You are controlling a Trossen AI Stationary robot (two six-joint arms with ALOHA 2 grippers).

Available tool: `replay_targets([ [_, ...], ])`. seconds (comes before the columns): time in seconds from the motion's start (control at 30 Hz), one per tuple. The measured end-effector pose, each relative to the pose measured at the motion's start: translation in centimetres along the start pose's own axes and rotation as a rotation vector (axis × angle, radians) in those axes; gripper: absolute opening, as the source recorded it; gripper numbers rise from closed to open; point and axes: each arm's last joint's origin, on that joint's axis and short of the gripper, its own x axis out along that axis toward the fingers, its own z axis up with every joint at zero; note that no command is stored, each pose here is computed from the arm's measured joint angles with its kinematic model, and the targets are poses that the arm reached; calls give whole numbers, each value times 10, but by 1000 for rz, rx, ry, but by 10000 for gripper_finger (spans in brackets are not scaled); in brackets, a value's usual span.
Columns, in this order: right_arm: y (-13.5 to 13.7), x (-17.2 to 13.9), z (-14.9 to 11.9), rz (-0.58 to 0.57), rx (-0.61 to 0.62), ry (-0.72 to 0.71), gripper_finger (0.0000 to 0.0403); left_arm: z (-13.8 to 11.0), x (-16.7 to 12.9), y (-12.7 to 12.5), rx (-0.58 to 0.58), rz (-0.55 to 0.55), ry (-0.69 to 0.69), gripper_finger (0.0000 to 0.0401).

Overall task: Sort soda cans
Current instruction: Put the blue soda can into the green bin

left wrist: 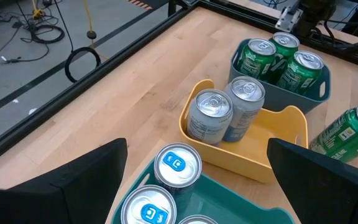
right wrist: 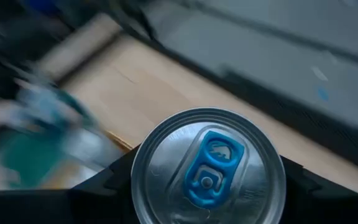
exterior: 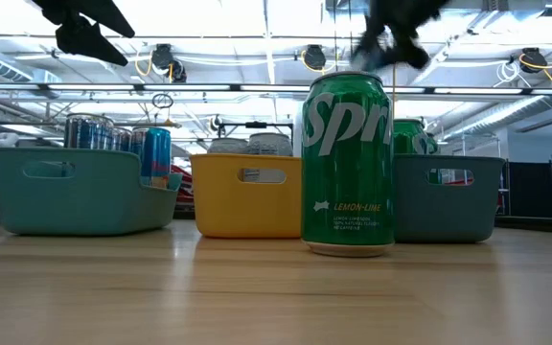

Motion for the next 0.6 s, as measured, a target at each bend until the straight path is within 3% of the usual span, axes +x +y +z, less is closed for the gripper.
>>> replay_targets([
  [0.1, 34, -19, 17, 136, -36, -128, 220, 0, 0, 0, 1, 0, 0, 396],
  [0.23, 80, -20, 25, 275, -95, -152, 220, 0, 0, 0, 1, 0, 0, 396],
  [0.6, 200, 65, 1, 361, -460, -39, 220, 0, 0, 0, 1, -1, 0, 396],
])
